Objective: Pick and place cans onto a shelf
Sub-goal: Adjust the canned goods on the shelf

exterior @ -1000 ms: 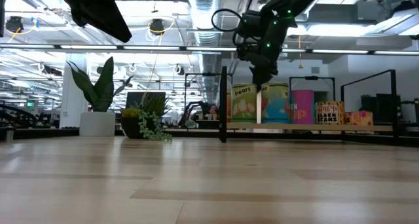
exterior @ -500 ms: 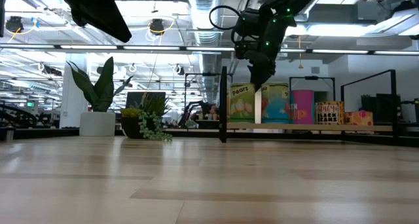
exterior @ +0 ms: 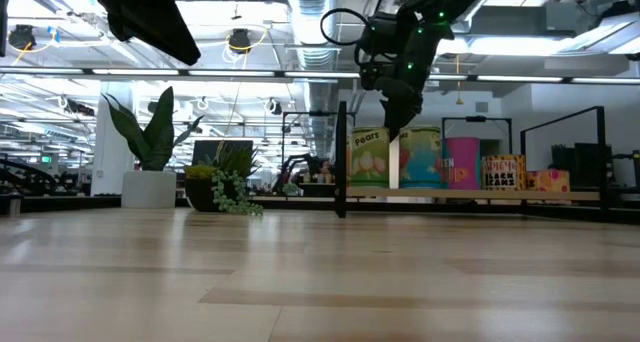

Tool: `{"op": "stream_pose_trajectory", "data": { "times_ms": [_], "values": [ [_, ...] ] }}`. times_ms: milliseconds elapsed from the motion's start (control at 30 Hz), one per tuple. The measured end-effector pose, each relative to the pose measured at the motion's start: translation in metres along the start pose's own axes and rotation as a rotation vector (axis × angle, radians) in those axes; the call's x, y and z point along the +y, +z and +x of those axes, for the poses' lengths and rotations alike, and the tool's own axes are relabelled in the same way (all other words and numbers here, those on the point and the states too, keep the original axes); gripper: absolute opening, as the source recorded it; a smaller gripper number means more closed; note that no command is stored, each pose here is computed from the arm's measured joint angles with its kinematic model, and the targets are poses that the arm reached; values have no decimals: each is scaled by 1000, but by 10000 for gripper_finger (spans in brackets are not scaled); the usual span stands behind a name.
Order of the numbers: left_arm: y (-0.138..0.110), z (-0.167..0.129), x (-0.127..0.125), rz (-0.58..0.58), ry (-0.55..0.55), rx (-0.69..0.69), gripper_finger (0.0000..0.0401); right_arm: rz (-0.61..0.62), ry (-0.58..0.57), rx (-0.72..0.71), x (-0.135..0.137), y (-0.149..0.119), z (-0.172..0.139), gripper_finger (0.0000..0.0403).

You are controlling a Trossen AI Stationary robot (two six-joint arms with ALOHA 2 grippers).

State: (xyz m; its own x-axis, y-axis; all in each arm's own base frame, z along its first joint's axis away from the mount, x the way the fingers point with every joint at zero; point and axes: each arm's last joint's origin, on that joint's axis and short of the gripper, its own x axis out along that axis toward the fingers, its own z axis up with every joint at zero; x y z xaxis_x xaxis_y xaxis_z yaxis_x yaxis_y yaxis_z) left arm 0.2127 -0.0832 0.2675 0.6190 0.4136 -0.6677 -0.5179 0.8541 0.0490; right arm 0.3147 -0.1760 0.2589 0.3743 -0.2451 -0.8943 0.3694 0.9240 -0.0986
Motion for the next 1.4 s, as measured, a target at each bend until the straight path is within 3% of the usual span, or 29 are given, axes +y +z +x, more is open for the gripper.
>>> {"op": "stream_pose_trajectory", "data": {
  "times_ms": [200, 400, 633, 833, 1000, 1100, 1267, 1400],
  "values": [
    [0, 0, 0, 0, -2, 1, 70, 27, -65, -45, -4, -1, -25, 8],
    [0, 0, 0, 0, -4, 5, 70, 105, -71, -176, -3, -1, -76, 8],
    [0, 0, 0, -15, -8, 9, 70, 136, -6, -111, 26, -30, -124, 16],
    [0, 0, 0, -17, -8, 8, 70, 26, 60, -30, 61, -51, -145, 15],
    [0, 0, 0, -18, -6, 7, 70, -104, 83, 31, 88, -62, -129, 5],
    [0, 0, 0, -17, -2, 3, 70, -156, 60, 73, 96, -72, -104, 5],
    [0, 0, 0, -9, -1, 1, 70, -170, 41, 57, 92, -83, -68, 5],
    [0, 0, 0, -4, 0, 1, 70, -127, 22, 26, 80, -82, -56, 4]
  ]
}}
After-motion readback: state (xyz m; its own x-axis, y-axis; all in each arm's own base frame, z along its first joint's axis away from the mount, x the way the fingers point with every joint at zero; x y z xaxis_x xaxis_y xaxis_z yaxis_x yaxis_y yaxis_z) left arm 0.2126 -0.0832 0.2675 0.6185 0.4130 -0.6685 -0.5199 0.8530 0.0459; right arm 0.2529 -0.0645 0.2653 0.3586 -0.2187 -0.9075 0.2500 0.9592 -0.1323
